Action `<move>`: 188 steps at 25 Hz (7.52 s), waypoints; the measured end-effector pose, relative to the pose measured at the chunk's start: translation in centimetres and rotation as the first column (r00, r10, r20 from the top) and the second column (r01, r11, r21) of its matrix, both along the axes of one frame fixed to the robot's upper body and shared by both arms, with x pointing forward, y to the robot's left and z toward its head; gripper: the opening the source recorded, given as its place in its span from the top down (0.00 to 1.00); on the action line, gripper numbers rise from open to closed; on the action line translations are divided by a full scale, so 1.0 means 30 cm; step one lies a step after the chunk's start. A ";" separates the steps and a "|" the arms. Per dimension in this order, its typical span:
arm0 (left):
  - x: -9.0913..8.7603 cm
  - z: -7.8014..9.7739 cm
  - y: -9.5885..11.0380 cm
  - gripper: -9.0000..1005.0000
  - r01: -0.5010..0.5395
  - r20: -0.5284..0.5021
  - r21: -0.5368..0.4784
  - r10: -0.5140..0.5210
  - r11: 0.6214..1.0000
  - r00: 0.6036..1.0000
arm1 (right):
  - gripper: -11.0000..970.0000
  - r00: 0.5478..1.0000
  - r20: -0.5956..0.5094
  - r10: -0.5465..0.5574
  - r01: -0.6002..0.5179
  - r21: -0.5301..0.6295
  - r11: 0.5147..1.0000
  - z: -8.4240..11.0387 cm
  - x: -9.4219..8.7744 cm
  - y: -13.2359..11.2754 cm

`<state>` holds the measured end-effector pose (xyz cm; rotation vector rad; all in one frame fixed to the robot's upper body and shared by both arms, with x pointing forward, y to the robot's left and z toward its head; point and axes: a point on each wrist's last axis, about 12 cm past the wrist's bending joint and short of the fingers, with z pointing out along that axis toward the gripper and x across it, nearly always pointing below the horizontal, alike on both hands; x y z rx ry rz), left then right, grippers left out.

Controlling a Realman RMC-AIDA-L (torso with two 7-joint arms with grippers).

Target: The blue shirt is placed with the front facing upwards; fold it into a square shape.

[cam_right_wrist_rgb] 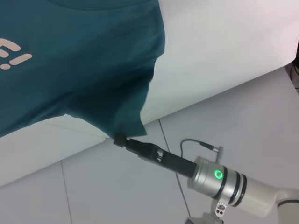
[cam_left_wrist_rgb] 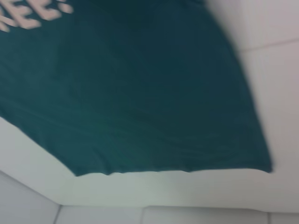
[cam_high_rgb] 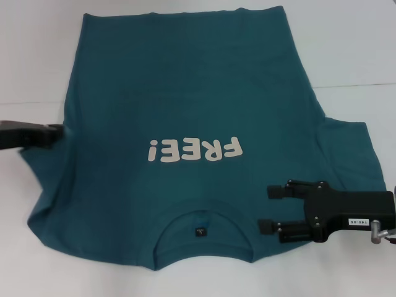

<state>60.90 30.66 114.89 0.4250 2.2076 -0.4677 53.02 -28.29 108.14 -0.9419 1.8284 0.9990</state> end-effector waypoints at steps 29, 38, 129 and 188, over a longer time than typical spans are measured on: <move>0.026 -0.174 -0.131 0.50 -0.173 0.030 -0.025 0.174 0.985 0.984 | 0.06 1.000 -0.010 -0.005 0.005 0.003 1.000 -0.008 -0.010 -0.005; 0.008 -0.234 -0.079 0.23 -0.310 -0.052 -0.081 0.307 0.947 0.950 | 0.06 1.000 -0.007 -0.003 0.003 -0.002 1.000 -0.006 -0.009 -0.006; -0.269 -0.254 -0.100 0.18 0.483 0.294 -0.171 -0.423 0.859 0.857 | 0.06 0.379 -0.488 -0.786 0.645 -0.470 0.602 0.239 0.248 -0.466; -0.252 -0.288 -0.151 0.17 0.475 0.255 -0.138 -0.432 0.869 0.865 | 0.08 0.374 -0.513 -0.773 0.643 -0.457 0.615 0.034 0.222 -0.340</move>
